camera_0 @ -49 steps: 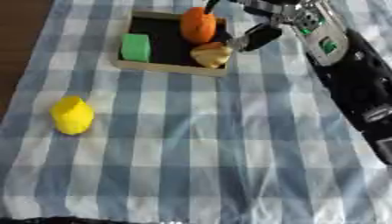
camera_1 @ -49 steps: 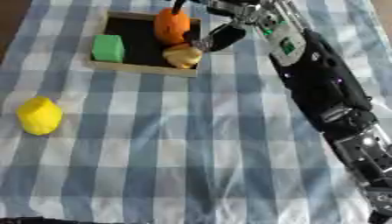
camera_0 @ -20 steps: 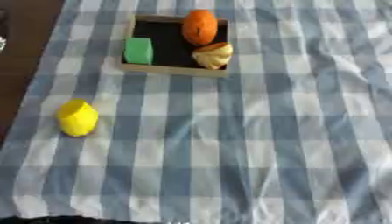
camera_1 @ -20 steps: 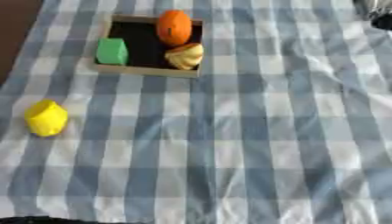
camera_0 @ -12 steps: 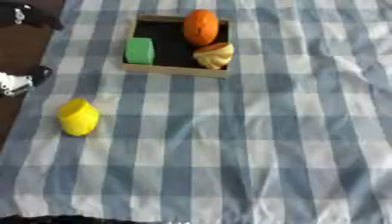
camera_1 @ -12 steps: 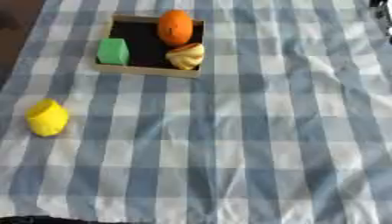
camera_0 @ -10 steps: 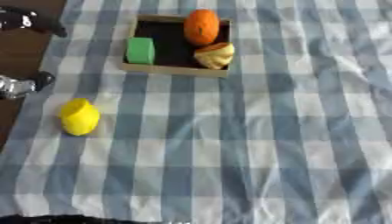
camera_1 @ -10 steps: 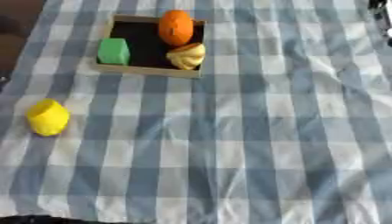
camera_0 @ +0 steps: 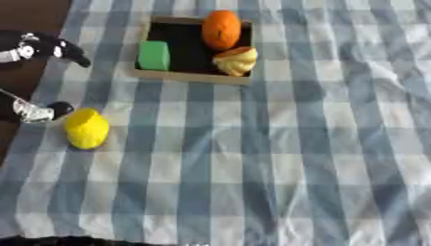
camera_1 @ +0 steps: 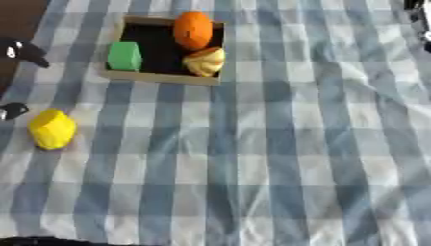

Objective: Pick up objects on the table and place them in the box.

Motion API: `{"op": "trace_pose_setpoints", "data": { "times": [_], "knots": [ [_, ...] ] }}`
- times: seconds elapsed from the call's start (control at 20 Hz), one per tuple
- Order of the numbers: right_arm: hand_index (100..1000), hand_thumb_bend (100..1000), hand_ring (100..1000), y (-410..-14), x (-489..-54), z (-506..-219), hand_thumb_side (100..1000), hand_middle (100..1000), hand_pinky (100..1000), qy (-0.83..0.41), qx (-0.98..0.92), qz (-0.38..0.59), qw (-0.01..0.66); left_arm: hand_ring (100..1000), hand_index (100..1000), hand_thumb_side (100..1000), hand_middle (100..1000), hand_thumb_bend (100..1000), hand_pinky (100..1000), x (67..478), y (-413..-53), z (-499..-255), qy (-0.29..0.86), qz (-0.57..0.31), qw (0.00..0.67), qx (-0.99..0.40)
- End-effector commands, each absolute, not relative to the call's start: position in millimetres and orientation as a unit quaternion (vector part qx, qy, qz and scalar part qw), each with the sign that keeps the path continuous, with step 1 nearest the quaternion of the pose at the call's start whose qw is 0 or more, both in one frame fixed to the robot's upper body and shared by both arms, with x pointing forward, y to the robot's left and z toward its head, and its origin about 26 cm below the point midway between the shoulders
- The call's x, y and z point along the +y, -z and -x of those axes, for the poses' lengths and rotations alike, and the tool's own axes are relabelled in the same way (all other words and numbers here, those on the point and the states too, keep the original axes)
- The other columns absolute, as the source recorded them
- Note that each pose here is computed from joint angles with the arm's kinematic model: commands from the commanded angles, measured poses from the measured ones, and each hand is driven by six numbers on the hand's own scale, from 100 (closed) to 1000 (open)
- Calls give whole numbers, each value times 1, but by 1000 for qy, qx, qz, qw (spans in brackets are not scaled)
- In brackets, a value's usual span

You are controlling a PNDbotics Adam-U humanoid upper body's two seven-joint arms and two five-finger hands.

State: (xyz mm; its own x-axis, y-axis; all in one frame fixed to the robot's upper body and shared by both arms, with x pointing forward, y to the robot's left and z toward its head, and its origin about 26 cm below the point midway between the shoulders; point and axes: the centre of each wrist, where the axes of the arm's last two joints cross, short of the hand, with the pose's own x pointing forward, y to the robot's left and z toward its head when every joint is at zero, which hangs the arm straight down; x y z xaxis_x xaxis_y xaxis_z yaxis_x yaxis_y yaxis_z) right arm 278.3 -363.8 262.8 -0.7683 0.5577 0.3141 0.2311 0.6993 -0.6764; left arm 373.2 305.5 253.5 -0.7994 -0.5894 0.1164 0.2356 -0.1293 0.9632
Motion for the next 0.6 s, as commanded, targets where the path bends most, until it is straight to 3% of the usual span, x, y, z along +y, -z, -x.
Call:
{"op": "trace_pose_setpoints", "data": {
  "times": [0.05,0.2,0.6],
  "knots": [
    [918,100,1000,-270,-362,-275,460,497,1000,-324,-885,222,250,944,906,649,770,389,901,311,-264,-368,766,-170,259,-564],
    [917,100,1000,-268,-362,-275,470,496,1000,-324,-884,219,256,939,904,699,752,407,900,312,-263,-368,782,-175,256,-541],
    [915,100,1000,-263,-362,-275,470,492,1000,-319,-883,216,267,918,908,714,739,409,886,307,-259,-371,796,-182,265,-514]
  ]
}}
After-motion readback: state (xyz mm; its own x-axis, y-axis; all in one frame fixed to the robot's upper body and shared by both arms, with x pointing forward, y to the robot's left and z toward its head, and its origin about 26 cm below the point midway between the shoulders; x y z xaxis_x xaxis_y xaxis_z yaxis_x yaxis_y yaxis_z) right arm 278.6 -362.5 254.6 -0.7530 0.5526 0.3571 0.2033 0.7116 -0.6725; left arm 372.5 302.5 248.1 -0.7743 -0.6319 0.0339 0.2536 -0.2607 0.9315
